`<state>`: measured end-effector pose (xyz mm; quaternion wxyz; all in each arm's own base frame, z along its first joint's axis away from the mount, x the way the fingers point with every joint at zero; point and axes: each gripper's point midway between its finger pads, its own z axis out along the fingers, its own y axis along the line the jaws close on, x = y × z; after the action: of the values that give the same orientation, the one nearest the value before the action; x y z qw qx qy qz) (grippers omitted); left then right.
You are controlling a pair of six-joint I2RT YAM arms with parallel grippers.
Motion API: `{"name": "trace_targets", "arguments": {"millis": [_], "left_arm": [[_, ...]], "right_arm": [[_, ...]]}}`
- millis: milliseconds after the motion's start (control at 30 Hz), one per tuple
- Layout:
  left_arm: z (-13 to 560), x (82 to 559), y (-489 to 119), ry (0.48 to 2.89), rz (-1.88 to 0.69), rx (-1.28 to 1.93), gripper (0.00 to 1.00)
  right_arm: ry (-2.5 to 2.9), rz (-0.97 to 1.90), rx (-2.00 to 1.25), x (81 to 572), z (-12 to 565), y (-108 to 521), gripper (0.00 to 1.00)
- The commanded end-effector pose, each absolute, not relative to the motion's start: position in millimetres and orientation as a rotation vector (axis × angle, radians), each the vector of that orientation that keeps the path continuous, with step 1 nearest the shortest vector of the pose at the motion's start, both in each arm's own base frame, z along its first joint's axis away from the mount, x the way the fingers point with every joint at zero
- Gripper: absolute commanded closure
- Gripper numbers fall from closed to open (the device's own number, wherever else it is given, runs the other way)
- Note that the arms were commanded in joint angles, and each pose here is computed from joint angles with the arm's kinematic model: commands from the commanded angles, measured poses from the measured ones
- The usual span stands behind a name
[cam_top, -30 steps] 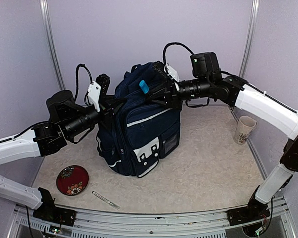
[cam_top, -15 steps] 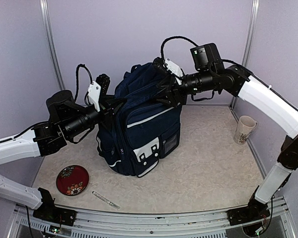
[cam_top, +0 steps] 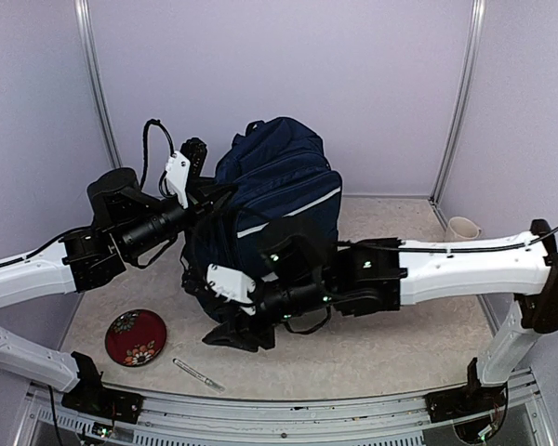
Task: Pack the student bag
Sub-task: Move the pen to the corner of the board.
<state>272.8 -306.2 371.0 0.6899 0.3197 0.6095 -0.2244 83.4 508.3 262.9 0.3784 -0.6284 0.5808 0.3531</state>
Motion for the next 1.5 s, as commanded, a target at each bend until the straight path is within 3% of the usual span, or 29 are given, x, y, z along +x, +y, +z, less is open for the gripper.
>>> {"name": "trace_targets", "arguments": {"millis": [0,33,67,333,467,700,833,1133,1467], "left_arm": [[383.5,281.1,-297.3,1.36,-0.481,0.669,1.0],[383.7,280.9,-296.9,1.359,-0.483,0.668,1.0],[383.7,280.4,-296.6,1.359,-0.485,0.668,1.0],[384.9,278.8,-293.8,1.355,-0.487,0.664,1.0],[382.3,279.7,-295.1,1.36,-0.484,0.67,1.0],[383.5,280.0,-294.6,1.355,-0.483,0.667,1.0],[383.1,279.7,-293.6,1.357,-0.482,0.664,1.0],[387.0,279.4,-292.0,1.352,-0.477,0.664,1.0],[382.5,280.4,-295.0,1.354,-0.478,0.684,1.0]], "right_arm": [[1.697,0.783,-1.61,89.4,180.9,542.9,0.34],[1.737,0.745,-1.639,86.8,161.3,551.4,0.23],[1.773,0.709,-1.654,86.2,146.0,560.0,0.2],[1.957,0.514,-1.691,98.0,65.0,587.6,0.21],[2.031,0.435,-1.723,99.2,31.4,582.7,0.31],[2.108,0.394,-1.787,91.3,-0.5,565.5,0.63],[2.143,0.345,-1.811,89.7,-8.6,549.0,0.74],[2.265,0.153,-1.916,80.9,-12.6,461.3,1.0],[2.676,-0.039,-1.942,54.8,-8.5,316.1,0.95]]}}
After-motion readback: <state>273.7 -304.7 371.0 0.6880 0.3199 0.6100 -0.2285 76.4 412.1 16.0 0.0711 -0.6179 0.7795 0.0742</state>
